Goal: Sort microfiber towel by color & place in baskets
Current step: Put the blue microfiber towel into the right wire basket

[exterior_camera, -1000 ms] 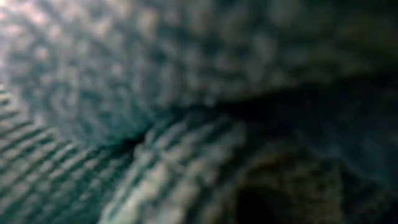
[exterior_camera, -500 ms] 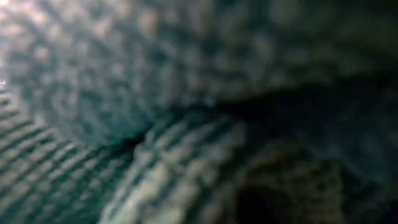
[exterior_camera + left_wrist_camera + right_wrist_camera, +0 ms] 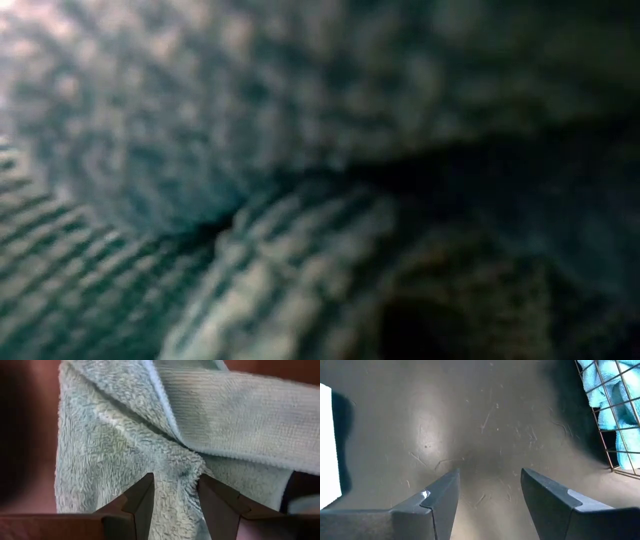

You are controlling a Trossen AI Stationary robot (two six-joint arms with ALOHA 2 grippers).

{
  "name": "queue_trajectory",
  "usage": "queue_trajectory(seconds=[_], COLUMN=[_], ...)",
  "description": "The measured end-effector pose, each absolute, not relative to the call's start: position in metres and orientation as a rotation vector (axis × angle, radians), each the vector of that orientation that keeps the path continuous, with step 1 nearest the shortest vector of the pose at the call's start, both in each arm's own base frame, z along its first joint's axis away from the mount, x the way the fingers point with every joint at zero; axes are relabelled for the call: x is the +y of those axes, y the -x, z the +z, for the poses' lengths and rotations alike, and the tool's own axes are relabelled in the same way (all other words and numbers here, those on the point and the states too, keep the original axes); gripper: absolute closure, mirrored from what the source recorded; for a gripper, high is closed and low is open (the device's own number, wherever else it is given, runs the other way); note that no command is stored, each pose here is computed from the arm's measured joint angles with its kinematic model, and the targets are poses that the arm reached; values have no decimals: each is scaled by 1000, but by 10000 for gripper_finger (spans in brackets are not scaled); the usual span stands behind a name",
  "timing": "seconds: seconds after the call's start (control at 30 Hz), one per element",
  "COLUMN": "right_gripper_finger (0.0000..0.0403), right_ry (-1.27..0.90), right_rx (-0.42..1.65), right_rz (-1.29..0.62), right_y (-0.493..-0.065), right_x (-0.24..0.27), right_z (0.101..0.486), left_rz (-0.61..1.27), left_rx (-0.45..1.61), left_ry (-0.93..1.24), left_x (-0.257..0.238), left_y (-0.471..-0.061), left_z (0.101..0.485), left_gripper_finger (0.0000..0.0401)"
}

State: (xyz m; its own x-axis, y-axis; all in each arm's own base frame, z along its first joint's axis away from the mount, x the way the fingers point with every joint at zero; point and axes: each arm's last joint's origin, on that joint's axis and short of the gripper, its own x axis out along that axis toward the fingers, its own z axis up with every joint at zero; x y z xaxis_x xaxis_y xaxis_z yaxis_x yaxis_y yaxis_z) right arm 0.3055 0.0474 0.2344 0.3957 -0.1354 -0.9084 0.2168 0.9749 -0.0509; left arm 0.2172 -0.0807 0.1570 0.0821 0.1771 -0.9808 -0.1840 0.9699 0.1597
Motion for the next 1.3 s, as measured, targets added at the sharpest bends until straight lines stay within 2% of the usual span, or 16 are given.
queue_trajectory(seconds=[0.3,0.57,0.7,0.93,1.17,1.3], right_gripper_finger=[197,197,197,197,197,197], right_ry=[-80,-77,-78,-78,-78,-78], right_rx=[1141,1141,1140,1145,1148,1148], right_rz=[-223,-221,-222,-224,-224,-224], right_y=[-306,-306,-306,-305,-305,-305], right_x=[47,47,47,47,47,47], right_z=[234,234,234,233,232,232], left_rz=[322,331,340,355,456,479], left_rx=[1428,1421,1402,1398,1380,1388], left_ry=[32,46,57,81,91,79], left_x=[-67,-67,-67,-68,-66,-67], left_y=[-213,-213,-216,-217,-216,-223], left_z=[140,139,141,142,144,161], left_gripper_finger=[267,269,295,392,399,399])
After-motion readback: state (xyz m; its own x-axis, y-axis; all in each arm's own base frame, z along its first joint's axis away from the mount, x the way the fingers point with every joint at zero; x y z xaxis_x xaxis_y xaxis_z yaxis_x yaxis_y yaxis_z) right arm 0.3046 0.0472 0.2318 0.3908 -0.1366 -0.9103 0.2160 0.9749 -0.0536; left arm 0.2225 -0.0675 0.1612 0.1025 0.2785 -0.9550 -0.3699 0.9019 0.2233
